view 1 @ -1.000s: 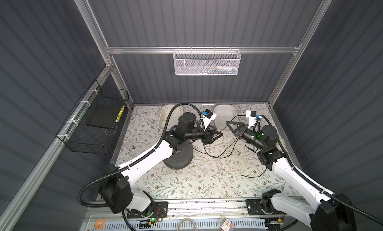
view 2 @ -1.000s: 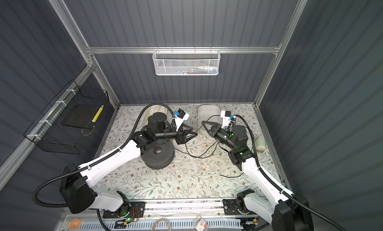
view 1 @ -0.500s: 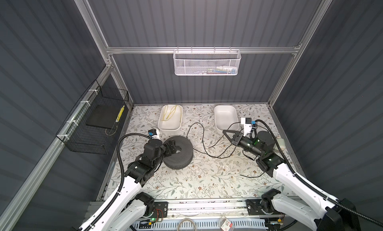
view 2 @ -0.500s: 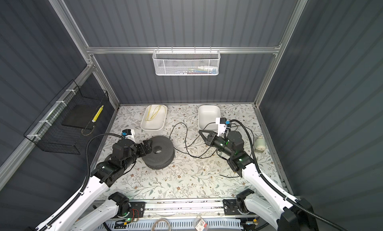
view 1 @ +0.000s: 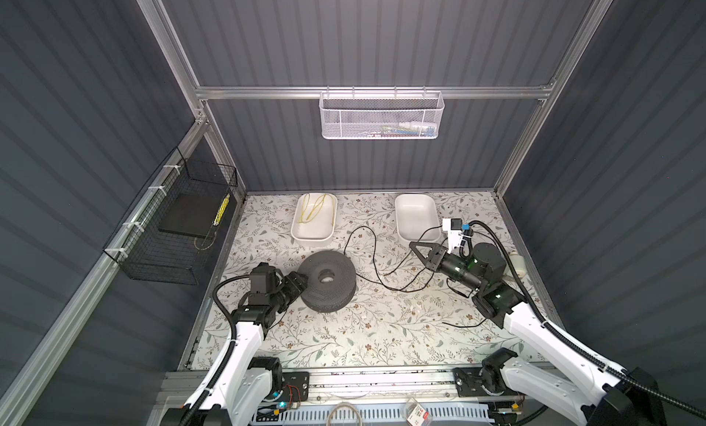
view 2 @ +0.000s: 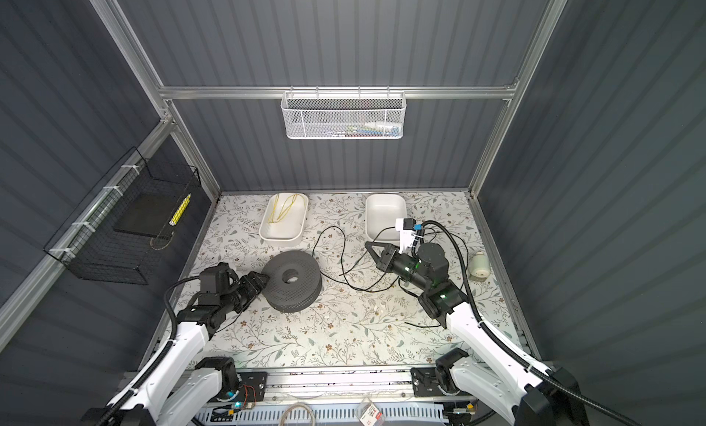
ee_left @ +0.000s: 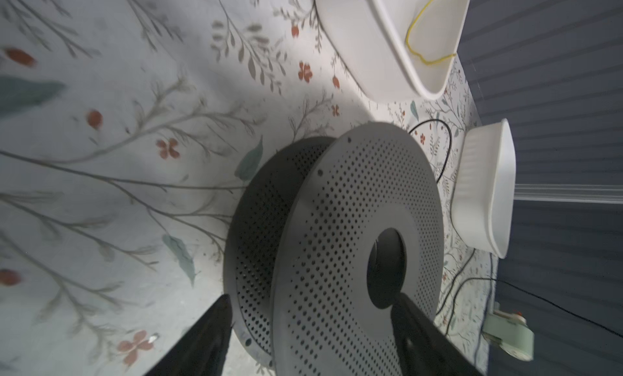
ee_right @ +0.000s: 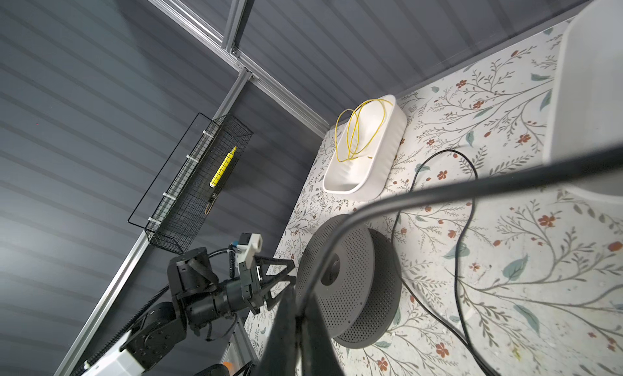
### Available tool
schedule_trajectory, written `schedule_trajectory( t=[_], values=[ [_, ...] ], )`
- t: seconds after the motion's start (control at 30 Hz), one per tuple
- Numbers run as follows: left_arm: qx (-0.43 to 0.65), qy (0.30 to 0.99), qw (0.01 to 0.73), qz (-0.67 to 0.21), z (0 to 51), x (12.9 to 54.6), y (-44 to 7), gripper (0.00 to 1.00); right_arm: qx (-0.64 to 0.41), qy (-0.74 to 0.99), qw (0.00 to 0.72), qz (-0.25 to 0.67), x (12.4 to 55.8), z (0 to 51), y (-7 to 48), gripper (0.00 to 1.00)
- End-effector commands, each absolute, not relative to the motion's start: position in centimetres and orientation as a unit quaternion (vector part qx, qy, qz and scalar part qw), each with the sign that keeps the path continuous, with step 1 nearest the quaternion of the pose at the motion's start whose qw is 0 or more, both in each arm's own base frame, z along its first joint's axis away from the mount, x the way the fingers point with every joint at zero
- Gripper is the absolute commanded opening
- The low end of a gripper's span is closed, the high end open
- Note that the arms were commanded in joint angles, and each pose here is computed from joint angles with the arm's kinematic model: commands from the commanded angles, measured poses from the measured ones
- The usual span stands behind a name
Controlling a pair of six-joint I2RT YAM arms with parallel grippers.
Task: Wrap the cables
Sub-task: 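Lower the left gripper to grasp the spool rim while the right gripper holds the cable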
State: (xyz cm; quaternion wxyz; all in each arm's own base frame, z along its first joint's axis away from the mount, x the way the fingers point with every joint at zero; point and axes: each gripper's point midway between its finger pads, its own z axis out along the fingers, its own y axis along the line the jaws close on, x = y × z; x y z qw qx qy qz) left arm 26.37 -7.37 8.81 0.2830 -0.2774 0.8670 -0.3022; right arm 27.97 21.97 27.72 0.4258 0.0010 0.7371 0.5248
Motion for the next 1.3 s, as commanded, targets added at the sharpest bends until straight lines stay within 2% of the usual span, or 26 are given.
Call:
schedule_trajectory(
  t=[0.0,0.23,0.4,0.47,0.6,0.77,0.9,0.97,1.03,1.27],
  values=[
    [-0.250,0.830,0.284,-0.409,10.3,27.5,-10.2,0.75,-0.007,0.734,0.432,0.524,27.7,28.4,22.0,0.00],
    [-0.256,0.786,0.321,-0.462,9.8,27.3,-10.5,0.54,-0.020,0.731,0.437,0.524,27.5,29.9,22.3,0.00],
    [-0.263,0.789,0.325,-0.450,9.2,27.3,-10.1,0.20,-0.023,0.731,0.435,0.526,27.6,30.1,22.6,0.00],
    [-0.261,0.795,0.322,-0.442,9.1,27.3,-10.0,0.11,-0.024,0.732,0.433,0.526,27.5,30.0,22.7,0.00],
    [-0.239,0.813,0.338,-0.409,10.9,27.3,-9.5,0.00,-0.025,0.734,0.435,0.521,27.4,30.0,22.6,0.00],
    [-0.188,0.850,0.378,-0.316,16.1,27.0,-7.6,0.00,-0.027,0.736,0.439,0.514,27.4,30.0,22.5,0.00],
    [-0.149,0.884,0.363,-0.256,18.4,26.7,-7.0,0.00,-0.030,0.738,0.444,0.508,27.6,30.1,22.5,0.00],
    [-0.128,0.905,0.355,-0.198,18.7,26.4,-6.8,0.00,-0.029,0.740,0.446,0.502,27.8,29.9,22.5,0.00],
    [-0.097,0.919,0.359,-0.132,19.4,26.2,-7.3,0.00,-0.030,0.742,0.447,0.499,28.0,29.8,22.5,0.00],
    [-0.022,0.920,0.390,-0.010,22.3,27.3,-11.3,0.00,-0.028,0.744,0.446,0.497,28.3,30.1,22.6,0.00]
  ],
)
